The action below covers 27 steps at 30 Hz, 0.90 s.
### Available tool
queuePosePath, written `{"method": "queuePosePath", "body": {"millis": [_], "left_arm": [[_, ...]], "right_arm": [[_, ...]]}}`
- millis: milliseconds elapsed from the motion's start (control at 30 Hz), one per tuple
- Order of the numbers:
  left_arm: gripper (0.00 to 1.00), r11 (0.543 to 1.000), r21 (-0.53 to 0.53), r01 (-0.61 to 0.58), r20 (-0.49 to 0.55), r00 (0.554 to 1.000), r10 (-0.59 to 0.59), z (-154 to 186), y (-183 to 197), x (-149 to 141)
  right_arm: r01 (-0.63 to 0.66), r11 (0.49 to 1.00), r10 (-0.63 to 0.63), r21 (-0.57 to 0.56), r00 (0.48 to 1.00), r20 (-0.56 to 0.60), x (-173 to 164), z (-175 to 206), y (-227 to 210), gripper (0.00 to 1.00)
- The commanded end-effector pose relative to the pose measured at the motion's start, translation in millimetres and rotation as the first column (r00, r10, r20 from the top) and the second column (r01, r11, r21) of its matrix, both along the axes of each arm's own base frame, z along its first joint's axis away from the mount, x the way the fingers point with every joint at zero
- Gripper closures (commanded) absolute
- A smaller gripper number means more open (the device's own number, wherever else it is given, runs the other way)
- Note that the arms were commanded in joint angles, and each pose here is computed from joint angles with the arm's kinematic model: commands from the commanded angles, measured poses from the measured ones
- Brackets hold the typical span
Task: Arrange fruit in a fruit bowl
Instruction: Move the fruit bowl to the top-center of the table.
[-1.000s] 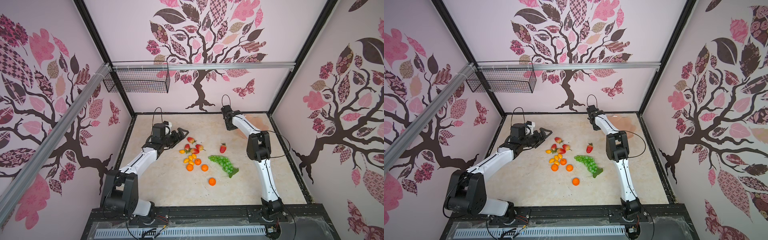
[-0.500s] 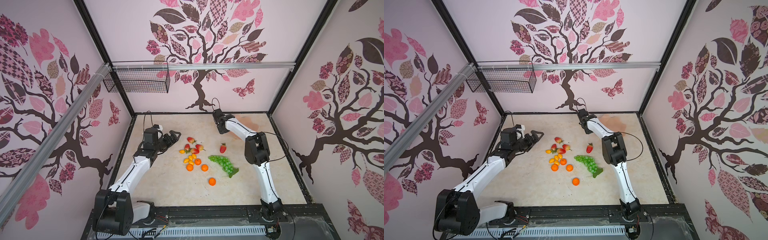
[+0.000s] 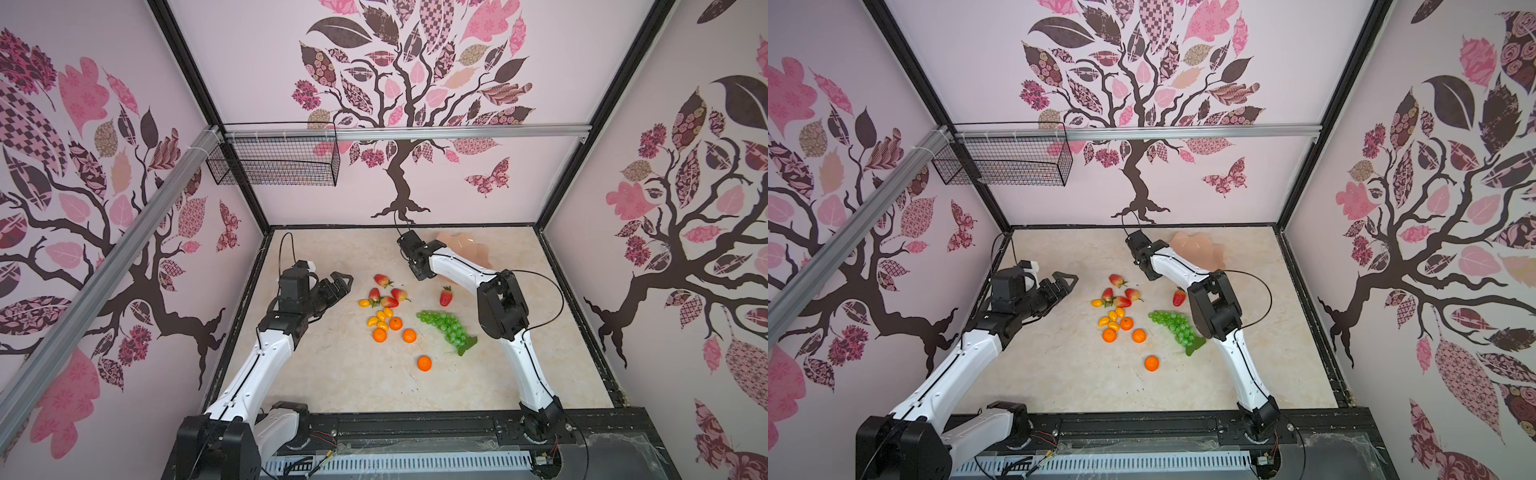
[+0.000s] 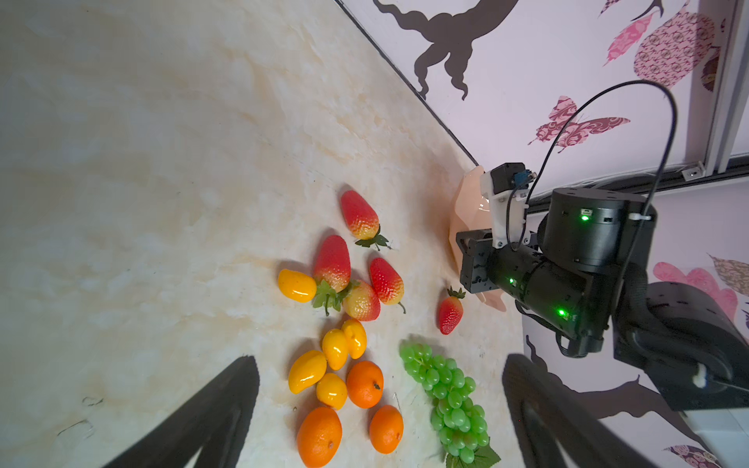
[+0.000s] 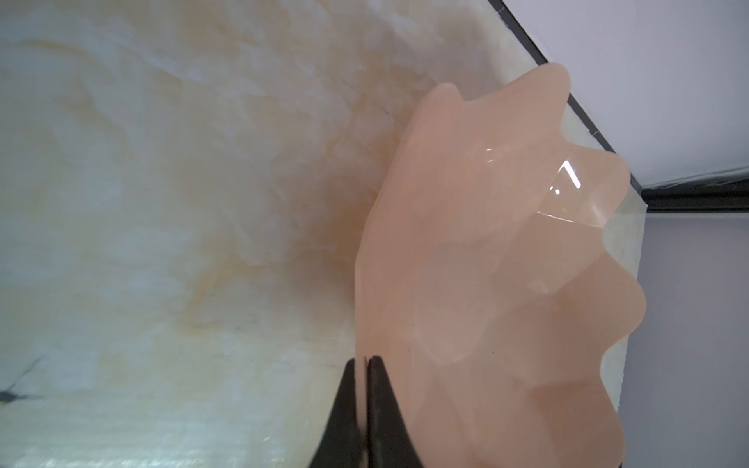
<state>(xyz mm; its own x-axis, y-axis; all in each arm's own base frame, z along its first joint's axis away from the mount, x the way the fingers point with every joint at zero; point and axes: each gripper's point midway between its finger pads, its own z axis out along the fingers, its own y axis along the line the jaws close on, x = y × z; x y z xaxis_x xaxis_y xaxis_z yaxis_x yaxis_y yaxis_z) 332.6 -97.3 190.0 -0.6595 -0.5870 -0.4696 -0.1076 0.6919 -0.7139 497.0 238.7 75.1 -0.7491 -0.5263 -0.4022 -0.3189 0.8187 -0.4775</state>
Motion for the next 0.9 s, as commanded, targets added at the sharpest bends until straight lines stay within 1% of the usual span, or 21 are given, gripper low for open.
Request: {"method": "queuePosePath", "body": {"millis": [0, 100, 333, 467, 533, 733, 833, 867], "left_arm": [[0.02, 0.999, 0.041, -0.029, -0.024, 0.999, 0.030, -13, 10, -10], [0.02, 0.998, 0.051, -0.034, -0.027, 0.999, 0.035, -15, 12, -14], [0.02, 0.997, 0.063, -0.042, -0.036, 0.998, 0.044, -18, 15, -20], [0.02, 0.997, 0.066, -0.032, -0.039, 0.999, 0.035, -20, 14, -22], [0.02, 0.997, 0.070, -0.023, -0.039, 0.999, 0.026, -20, 14, -22], [0.02, 0.996, 0.084, -0.009, -0.040, 0.999, 0.012, -18, 13, -24], [0.02, 0.996, 0.091, -0.002, -0.039, 0.999, 0.006, -16, 13, -24], [0.02, 0.995, 0.096, 0.002, -0.036, 0.999, 0.002, -15, 13, -24]], "right_arm": [[-0.117, 0.988, 0.122, 0.103, 0.992, -0.045, -23, 10, 38, 0.93], [-0.162, 0.980, 0.169, 0.114, 0.984, -0.055, -31, 9, 53, 0.93], [-0.218, 0.967, 0.230, 0.134, 0.969, -0.086, -46, 3, 72, 0.92], [-0.238, 0.960, 0.254, 0.148, 0.962, -0.098, -52, 0, 80, 0.90], [-0.234, 0.961, 0.249, 0.147, 0.963, -0.100, -52, -1, 80, 0.86], [-0.218, 0.964, 0.231, 0.151, 0.970, -0.078, -47, 8, 82, 0.68], [-0.209, 0.965, 0.221, 0.159, 0.974, -0.058, -44, 17, 82, 0.64], [-0.206, 0.965, 0.216, 0.161, 0.975, -0.048, -43, 21, 82, 0.59]]}}
